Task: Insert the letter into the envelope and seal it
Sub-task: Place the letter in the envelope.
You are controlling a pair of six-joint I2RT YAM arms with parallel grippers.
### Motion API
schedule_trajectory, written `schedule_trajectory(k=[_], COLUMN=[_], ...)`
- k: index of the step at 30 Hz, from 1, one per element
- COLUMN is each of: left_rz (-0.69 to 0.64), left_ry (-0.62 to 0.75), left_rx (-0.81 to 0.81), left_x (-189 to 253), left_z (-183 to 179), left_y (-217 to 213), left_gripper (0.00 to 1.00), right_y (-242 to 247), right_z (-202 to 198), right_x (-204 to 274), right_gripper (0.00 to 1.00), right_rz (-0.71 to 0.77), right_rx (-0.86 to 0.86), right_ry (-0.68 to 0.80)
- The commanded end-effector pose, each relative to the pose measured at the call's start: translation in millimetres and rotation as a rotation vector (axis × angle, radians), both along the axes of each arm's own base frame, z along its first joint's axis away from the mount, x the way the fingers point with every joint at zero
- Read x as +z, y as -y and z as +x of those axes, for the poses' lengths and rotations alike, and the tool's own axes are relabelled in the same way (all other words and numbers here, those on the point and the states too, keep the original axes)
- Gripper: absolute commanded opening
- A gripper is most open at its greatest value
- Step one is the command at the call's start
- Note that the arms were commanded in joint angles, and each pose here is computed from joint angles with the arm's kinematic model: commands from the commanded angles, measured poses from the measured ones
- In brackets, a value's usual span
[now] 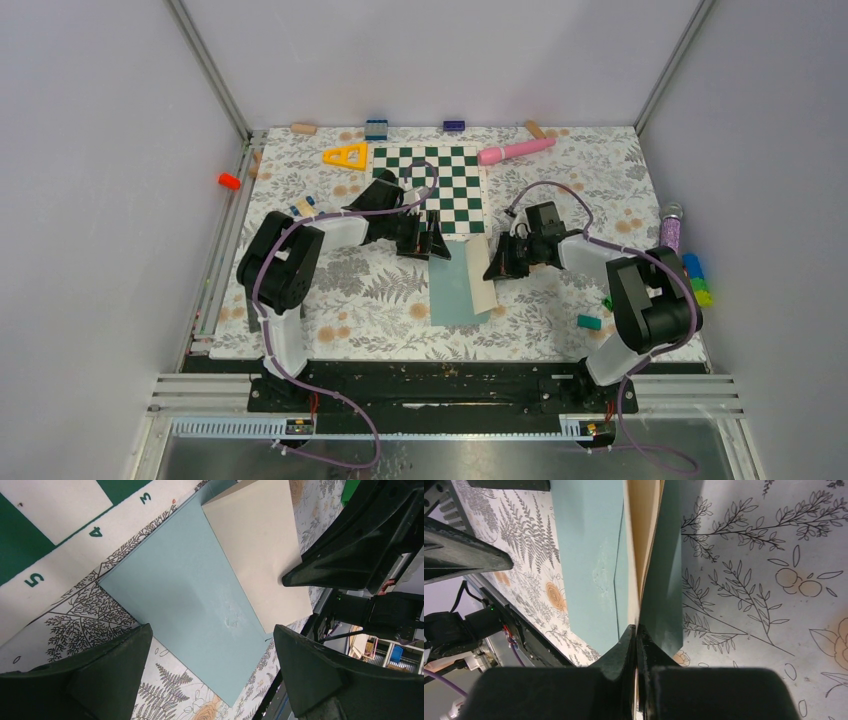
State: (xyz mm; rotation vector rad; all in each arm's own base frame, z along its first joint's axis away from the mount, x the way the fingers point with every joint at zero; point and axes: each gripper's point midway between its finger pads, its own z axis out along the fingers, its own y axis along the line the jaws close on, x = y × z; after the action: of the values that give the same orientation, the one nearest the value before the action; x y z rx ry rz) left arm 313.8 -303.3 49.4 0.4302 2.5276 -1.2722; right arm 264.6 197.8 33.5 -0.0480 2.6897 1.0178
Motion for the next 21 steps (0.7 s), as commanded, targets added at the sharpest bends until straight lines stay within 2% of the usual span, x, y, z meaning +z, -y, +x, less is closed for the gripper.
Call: schedule_trajectory(k=[1,7,14,21], left_rz=[0.06,0.059,-0.075,-0.152], left_ry=[-0.04,-0.026,0.06,0.023], left_rx=[0.02,0.047,0.065,0.028], left_x=[-23,-17,26,34], left_z=[-2,0,10,-1], left_y=[-7,-9,-7,-1], left_gripper=[0.98,0.96,0.96,0.96], right_y=[0,-1,1,2], right_z=[3,4,3,4], right_x=[-4,6,9,1], right_gripper=[0.0,0.0,0.0,0.0], right_rz=[-0.039,-0.028,-0.037,-0.054], right_rx=[0.021,0.015,0.009,0.003], right_ry=[-0.001,0.006,0.025,0.004])
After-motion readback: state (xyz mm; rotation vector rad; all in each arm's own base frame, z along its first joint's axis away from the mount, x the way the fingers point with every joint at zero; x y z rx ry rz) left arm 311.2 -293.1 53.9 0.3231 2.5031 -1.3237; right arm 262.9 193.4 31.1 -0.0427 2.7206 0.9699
